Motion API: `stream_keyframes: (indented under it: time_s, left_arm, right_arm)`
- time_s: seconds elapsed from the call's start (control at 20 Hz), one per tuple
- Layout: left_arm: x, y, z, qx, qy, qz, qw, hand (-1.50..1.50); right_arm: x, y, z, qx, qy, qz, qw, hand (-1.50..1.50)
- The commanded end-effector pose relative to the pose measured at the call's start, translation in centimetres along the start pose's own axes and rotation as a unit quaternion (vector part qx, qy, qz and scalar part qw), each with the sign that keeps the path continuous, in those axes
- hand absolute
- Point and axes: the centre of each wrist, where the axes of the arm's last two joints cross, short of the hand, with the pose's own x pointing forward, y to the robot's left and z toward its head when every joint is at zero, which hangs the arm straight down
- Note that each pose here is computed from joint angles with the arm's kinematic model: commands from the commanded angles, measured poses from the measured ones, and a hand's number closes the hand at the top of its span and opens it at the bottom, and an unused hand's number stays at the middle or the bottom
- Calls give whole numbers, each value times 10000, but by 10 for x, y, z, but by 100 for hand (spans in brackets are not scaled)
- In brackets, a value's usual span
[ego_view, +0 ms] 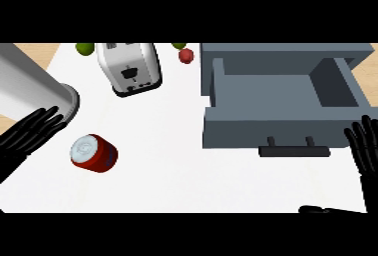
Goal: Pick up the can, place it into the drawer and close the drawer
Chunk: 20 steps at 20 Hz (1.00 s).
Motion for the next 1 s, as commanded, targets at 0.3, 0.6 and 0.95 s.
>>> stream_keyframes:
  time_s: [0.3,0.6,0.95]
  left_arm:
    - [-37,0,-13,133,147,-5,9998,-150]
    - [-79,0,-11,194,218,44,9996,-150]
    - [-85,33,-1,526,125,-145,9984,-150]
  right_arm:
    - [1,-7,6,-22,28,4,10000,-150]
    - [-10,-6,3,-6,89,42,10000,-150]
    - [7,-20,14,16,-83,-22,10000,-150]
